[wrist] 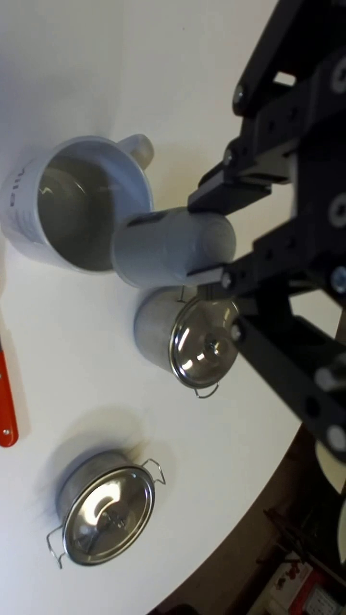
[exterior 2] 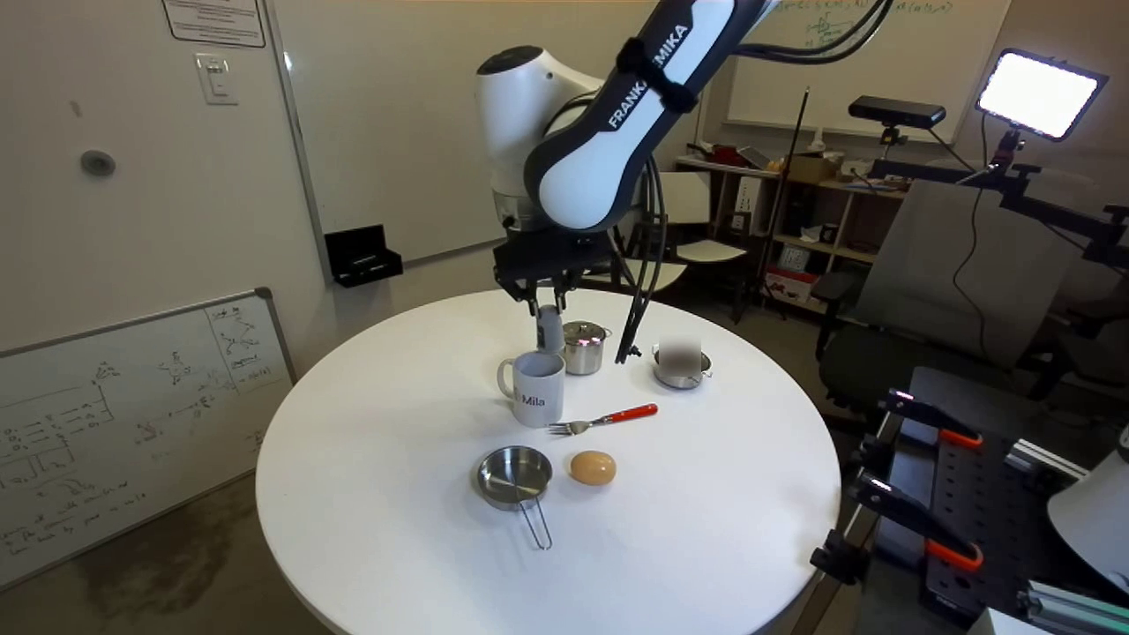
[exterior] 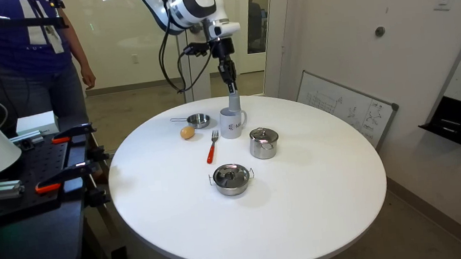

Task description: Remove the salt cellar from the mug cup

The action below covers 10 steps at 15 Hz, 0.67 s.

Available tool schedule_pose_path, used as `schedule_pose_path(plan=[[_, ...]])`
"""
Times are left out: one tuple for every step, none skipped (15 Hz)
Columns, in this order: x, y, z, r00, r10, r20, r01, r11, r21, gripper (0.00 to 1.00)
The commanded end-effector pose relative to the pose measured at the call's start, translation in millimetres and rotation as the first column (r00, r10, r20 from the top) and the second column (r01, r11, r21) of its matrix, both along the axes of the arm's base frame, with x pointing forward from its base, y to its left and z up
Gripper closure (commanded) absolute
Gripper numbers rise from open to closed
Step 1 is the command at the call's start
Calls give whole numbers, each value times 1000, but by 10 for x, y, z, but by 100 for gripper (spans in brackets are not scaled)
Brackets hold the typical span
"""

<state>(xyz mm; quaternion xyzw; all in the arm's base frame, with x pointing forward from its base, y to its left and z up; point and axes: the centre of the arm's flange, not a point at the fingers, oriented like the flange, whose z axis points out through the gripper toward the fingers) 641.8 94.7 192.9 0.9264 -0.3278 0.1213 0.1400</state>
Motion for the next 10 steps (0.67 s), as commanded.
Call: schedule_pose_path(plan=[[-404, -198, 289, 995, -89, 33, 90, 996, -22, 92], [-480, -271, 322, 992, -119, 40, 120, 993, -20, 92], [-559, -338, 347, 988, -148, 46, 149, 989, -18, 92], [-630, -397, 357, 983, -177, 48, 178, 984, -17, 92], [-712, -465, 345, 976, -210, 50, 211, 977, -14, 92], [-790, -525, 327, 969, -243, 53, 244, 970, -17, 92], [-873, -597, 285, 959, -276, 57, 277, 961, -7, 92], [-952, -659, 234, 949, -310, 57, 310, 951, 3, 92], [-1026, -716, 171, 939, -338, 63, 338, 941, 10, 92], [-1093, -762, 91, 933, -352, 77, 351, 936, 24, 92]])
